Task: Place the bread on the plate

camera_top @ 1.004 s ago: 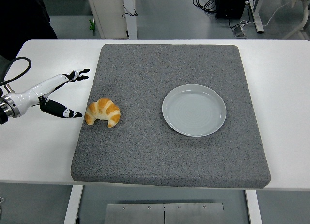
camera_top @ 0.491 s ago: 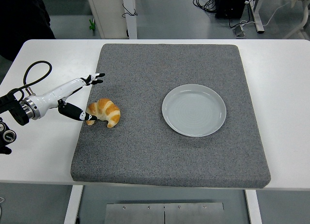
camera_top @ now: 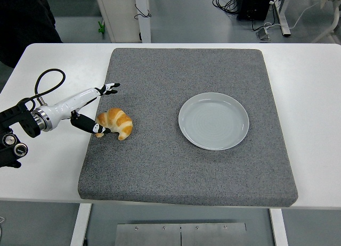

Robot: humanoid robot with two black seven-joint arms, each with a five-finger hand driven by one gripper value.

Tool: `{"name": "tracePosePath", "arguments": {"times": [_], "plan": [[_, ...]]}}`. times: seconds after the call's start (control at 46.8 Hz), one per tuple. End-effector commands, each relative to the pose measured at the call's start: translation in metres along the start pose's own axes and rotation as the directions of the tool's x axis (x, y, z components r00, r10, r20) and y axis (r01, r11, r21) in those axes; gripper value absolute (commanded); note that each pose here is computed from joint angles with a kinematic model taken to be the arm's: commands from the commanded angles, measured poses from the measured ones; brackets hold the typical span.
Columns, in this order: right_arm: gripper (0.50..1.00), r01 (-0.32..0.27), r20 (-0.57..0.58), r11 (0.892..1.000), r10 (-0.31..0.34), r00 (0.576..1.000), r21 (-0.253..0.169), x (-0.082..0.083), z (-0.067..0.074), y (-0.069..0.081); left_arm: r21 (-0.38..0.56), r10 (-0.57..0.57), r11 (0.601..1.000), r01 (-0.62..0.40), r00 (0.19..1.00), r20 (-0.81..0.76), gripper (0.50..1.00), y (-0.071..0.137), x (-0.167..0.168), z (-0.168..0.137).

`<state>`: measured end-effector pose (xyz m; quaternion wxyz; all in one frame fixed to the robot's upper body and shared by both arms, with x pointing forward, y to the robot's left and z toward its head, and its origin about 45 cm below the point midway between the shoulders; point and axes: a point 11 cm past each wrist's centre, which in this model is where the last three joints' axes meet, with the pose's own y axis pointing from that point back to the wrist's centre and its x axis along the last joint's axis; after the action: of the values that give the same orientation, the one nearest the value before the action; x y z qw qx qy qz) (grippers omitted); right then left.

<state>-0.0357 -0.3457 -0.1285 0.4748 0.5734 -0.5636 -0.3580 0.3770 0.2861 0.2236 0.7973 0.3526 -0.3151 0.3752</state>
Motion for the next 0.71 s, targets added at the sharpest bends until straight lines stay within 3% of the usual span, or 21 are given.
{"name": "tracePosePath", "arguments": {"times": [0.0, 0.684], "plan": [[1.000, 0.000, 0.000, 1.000, 0.000, 1.000, -0.002, 0.000, 0.001, 0.000, 0.008, -0.006, 1.000, 0.006, 1.000, 0.020, 0.940, -0.003, -0.003, 0.001], [1.000, 0.000, 0.000, 1.000, 0.000, 1.000, 0.000, 0.000, 0.000, 0.000, 0.022, -0.029, 0.999, 0.027, 0.997, 0.070, 0.922, -0.020, -0.018, 0.008]]}}
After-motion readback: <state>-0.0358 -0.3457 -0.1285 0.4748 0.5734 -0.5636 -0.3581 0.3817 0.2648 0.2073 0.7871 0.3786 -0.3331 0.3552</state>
